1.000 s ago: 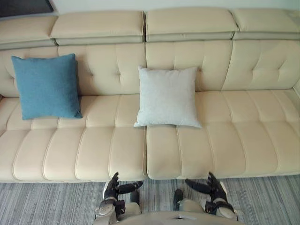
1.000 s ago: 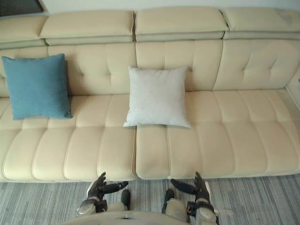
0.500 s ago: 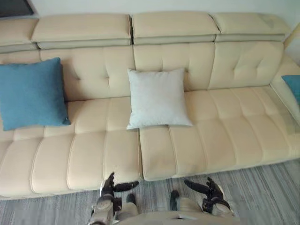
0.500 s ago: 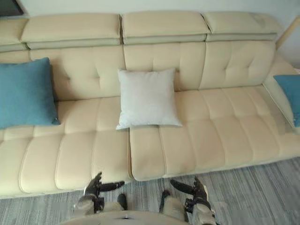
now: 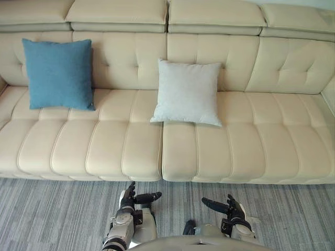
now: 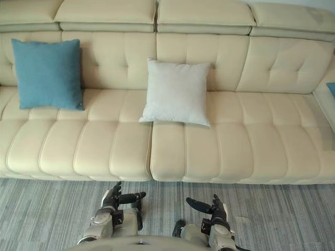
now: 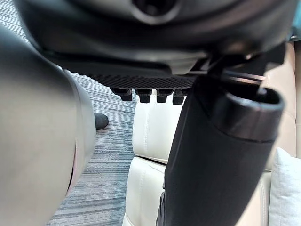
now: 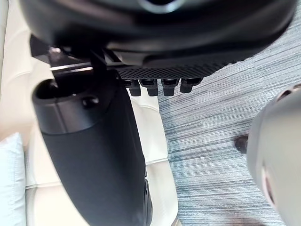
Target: Pick up cushions and gather them together orderly.
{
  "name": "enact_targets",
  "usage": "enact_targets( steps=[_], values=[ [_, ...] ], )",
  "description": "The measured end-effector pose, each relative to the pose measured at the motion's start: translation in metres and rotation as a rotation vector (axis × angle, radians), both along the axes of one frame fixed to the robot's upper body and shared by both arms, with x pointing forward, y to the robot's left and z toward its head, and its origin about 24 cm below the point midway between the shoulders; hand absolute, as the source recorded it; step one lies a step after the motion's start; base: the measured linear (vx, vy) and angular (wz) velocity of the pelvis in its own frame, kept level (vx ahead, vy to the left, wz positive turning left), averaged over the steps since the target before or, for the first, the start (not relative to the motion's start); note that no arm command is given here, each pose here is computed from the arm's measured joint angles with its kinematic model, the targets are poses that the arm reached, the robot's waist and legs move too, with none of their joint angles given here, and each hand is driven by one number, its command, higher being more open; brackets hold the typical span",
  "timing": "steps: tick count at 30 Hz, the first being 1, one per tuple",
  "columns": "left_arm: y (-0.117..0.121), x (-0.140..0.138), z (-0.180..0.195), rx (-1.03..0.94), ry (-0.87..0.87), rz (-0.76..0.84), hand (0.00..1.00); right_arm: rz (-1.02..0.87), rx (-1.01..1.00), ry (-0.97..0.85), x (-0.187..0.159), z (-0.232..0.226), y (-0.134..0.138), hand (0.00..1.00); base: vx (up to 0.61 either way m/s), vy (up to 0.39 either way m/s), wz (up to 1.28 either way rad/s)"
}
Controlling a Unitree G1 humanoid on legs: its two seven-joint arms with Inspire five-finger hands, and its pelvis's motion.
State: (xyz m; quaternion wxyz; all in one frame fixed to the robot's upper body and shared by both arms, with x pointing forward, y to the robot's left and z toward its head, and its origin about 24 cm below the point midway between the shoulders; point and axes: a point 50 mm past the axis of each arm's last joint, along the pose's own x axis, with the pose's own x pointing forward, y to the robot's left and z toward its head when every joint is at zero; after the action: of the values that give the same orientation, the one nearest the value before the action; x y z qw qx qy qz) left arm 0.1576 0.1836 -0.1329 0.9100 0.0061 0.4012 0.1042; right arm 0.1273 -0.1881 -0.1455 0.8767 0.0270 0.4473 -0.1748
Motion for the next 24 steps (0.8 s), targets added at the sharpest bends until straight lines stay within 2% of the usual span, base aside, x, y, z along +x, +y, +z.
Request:
enact_targets(
  steps=[4, 8, 14, 20, 24],
  values=[
    [0.001, -0.002, -0.001, 0.001, 0.007, 0.005, 1.0, -0.001, -0.001, -0.005, 0.002, 0.001, -0.001, 1.0, -0.13, 0.181, -0.17],
    [0.009, -0.013, -0.005, 0.027, 0.047, 0.018, 1.0, -0.003, 0.043, 0.01, -0.004, -0.003, 0.013, 1.0, -0.12, 0.226, -0.32],
    [0.013, -0.035, -0.017, 0.037, 0.151, 0.024, 1.0, -0.071, 0.039, 0.059, -0.017, -0.008, 0.0, 1.0, 0.01, 0.131, -0.3],
    [0.014, -0.035, -0.018, 0.073, 0.175, -0.046, 1.0, -0.124, 0.059, 0.076, -0.02, -0.011, -0.003, 1.0, 0.12, 0.027, -0.4],
    [0.009, -0.032, -0.018, 0.072, 0.179, -0.093, 1.0, -0.146, 0.069, 0.052, -0.014, -0.009, -0.005, 1.0, 0.05, 0.006, -0.93]
  ],
)
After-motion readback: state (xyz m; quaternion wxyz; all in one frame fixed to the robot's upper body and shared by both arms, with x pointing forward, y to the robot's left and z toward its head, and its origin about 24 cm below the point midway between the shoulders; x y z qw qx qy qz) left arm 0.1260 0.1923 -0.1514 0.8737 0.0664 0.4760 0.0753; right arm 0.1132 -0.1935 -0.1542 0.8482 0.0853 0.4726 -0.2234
